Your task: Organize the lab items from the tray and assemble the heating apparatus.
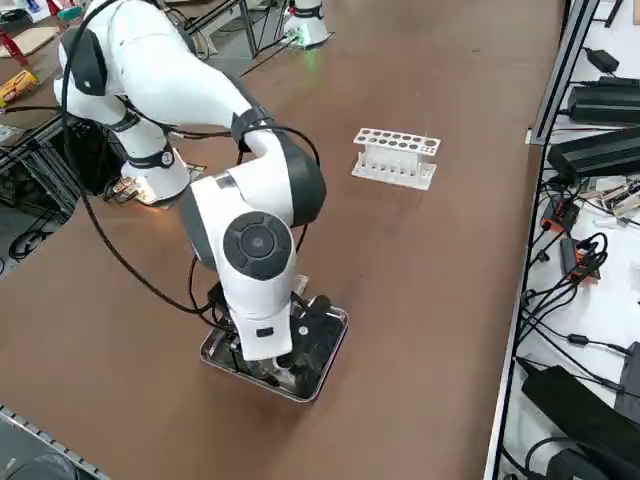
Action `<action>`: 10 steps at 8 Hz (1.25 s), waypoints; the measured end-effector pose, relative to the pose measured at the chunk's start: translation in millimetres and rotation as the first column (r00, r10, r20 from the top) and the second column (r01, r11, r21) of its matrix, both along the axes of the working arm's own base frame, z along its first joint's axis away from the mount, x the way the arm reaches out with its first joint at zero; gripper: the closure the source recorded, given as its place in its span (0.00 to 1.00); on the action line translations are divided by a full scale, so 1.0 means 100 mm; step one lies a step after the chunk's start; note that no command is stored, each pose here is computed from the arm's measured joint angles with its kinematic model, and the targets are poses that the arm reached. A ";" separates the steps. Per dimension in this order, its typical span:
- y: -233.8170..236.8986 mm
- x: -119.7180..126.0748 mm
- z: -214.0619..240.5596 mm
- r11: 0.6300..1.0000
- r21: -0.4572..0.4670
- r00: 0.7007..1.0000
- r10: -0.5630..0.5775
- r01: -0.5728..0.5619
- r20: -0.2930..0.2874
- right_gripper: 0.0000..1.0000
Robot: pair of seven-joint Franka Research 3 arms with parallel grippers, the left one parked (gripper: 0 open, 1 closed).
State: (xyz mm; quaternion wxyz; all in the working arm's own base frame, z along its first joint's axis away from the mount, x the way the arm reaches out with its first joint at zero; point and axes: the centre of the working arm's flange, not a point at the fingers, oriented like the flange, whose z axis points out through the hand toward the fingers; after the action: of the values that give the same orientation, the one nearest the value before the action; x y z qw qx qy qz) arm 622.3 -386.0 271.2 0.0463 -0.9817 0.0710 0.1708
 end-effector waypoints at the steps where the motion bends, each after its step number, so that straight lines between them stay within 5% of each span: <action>1: 0.00 -0.02 -0.03 1.000 0.004 1.000 -0.001 0.001 -0.006 0.42; 10: 0.00 -0.09 -0.14 1.000 0.019 0.999 0.001 -0.001 -0.032 0.42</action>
State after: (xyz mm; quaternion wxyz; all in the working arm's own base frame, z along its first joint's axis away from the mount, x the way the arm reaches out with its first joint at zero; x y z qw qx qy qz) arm 613.5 -386.3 256.7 0.0545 -0.9783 0.0696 0.1873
